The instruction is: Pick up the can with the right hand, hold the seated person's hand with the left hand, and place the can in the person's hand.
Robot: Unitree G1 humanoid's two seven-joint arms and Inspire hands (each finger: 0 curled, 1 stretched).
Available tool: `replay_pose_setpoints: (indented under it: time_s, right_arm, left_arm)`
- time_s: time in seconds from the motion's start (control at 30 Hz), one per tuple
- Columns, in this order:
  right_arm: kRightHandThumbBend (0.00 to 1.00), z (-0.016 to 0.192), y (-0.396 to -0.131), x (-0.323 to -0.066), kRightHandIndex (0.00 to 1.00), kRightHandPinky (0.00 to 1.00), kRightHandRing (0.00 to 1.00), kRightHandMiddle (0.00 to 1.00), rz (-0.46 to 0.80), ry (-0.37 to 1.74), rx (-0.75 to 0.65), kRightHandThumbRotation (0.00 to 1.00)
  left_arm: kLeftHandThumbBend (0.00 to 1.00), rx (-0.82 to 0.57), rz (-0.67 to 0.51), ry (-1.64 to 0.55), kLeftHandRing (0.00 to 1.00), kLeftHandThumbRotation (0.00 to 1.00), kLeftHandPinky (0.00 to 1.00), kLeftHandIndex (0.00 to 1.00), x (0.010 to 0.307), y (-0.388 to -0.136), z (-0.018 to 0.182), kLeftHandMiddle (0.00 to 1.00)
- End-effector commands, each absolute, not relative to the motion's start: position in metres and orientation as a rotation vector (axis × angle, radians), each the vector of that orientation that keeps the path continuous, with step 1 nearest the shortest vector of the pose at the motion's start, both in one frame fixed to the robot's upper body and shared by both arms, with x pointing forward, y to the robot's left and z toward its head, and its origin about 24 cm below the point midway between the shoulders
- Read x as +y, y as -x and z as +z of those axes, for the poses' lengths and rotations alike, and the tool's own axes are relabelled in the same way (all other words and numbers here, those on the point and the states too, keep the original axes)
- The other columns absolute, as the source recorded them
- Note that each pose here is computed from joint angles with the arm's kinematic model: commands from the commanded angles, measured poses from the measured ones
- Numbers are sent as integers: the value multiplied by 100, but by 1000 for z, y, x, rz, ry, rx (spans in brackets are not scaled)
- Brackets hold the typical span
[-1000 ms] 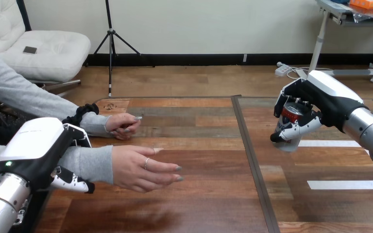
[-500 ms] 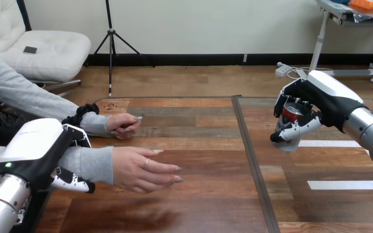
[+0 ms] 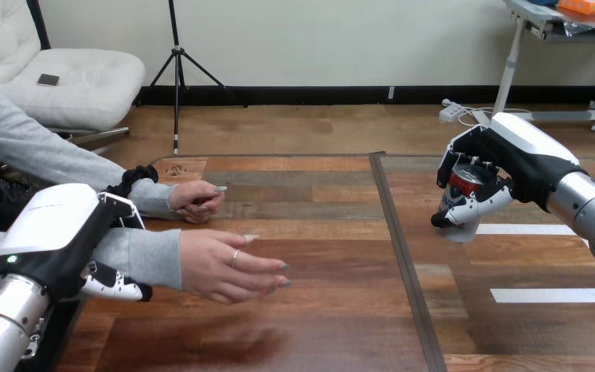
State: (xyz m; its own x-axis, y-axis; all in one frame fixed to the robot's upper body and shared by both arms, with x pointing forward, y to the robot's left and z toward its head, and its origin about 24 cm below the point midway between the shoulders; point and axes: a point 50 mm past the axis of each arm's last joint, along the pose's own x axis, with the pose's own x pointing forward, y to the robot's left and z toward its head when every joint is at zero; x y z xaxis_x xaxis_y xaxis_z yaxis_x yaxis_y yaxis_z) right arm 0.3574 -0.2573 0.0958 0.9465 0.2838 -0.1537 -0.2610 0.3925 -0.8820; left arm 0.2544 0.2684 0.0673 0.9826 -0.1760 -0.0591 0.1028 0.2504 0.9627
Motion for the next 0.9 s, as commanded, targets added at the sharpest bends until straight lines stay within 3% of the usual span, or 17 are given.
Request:
replay_pose_setpoints:
  time_s: [0.0,0.87]
  right_arm:
    - [75,124,-364,-258,43,35,38,42,298,1113,-126,0]
    - [76,123,-363,-258,42,34,38,41,299,1117,-131,0]
  left_arm:
    - [85,-204,-146,-1286,35,0,30,44,257,-266,98,42]
    - [90,-219,-149,-1284,37,0,31,45,254,-266,98,43]
